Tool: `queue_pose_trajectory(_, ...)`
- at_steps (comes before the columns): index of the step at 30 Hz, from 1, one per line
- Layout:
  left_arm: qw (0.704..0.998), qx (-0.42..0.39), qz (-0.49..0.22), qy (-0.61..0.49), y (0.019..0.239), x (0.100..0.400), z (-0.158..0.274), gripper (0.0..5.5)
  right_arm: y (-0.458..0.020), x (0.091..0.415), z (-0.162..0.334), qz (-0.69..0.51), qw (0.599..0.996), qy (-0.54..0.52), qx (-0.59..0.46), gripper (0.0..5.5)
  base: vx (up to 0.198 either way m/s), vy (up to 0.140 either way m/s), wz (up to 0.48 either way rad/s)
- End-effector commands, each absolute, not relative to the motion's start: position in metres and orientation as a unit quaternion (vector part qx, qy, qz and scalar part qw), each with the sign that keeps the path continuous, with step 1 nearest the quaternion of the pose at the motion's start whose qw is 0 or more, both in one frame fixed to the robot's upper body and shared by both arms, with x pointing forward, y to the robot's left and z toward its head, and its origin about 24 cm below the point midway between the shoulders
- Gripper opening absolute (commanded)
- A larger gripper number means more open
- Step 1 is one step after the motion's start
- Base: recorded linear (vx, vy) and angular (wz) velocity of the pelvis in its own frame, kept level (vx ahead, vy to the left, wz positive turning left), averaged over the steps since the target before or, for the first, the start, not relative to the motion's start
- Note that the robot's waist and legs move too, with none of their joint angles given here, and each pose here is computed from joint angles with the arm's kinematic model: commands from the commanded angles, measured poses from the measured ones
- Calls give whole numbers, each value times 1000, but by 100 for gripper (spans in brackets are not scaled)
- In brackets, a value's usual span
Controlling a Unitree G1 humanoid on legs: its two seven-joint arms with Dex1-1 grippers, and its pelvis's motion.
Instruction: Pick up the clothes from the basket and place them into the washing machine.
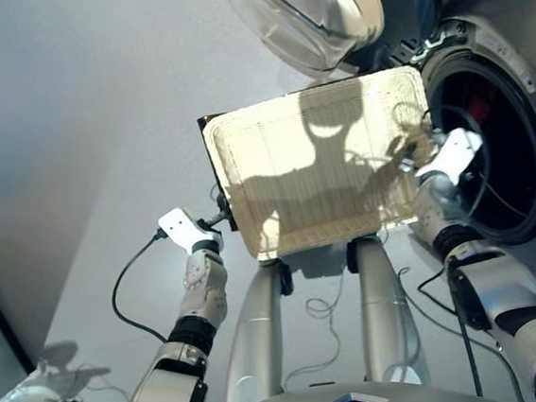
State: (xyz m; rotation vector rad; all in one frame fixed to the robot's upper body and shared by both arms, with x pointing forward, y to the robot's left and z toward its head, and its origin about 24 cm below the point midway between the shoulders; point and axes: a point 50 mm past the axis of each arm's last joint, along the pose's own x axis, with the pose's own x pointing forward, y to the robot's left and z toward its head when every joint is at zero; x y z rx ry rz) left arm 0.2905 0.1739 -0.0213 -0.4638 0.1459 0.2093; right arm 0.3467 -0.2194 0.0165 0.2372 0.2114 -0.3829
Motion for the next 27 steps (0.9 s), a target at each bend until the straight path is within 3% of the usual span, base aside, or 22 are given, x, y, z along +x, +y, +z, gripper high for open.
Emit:
queue_pose_trajectory(1, 964, -227, 127, 49, 193, 290, -17, 550, -218, 351, 25, -175, 974, 83, 114, 550, 0, 0, 0)
queue_pose_trajectory(2, 964, -227, 127, 49, 193, 290, -17, 550, -218, 351, 25, -175, 974, 83, 114, 550, -56, -34, -35)
queue_pose_trajectory(3, 963, -213, 128, 105, 191, 277, -41, 550, -200, 328, -13, -139, 974, 143, 104, 550, -56, -35, 9)
queue_pose_trajectory(7, 964, -186, 126, 146, 192, 265, -57, 550, -195, 307, -38, -130, 969, 186, 99, 550, 49, -9, 16)
queue_pose_trajectory(11, 960, -122, 111, 227, 195, 237, -87, 550, -192, 267, -78, -118, 954, 261, 85, 550, 71, 5, -40)
queue_pose_trajectory(24, 917, -48, 88, 387, 205, 157, -139, 550, -191, 165, -142, -23, 901, 432, -27, 550, 69, 10, -16)
queue_pose_trajectory(27, 908, -45, 87, 407, 205, 147, -144, 550, -192, 155, -146, -24, 895, 446, -25, 550, 50, 14, -5)
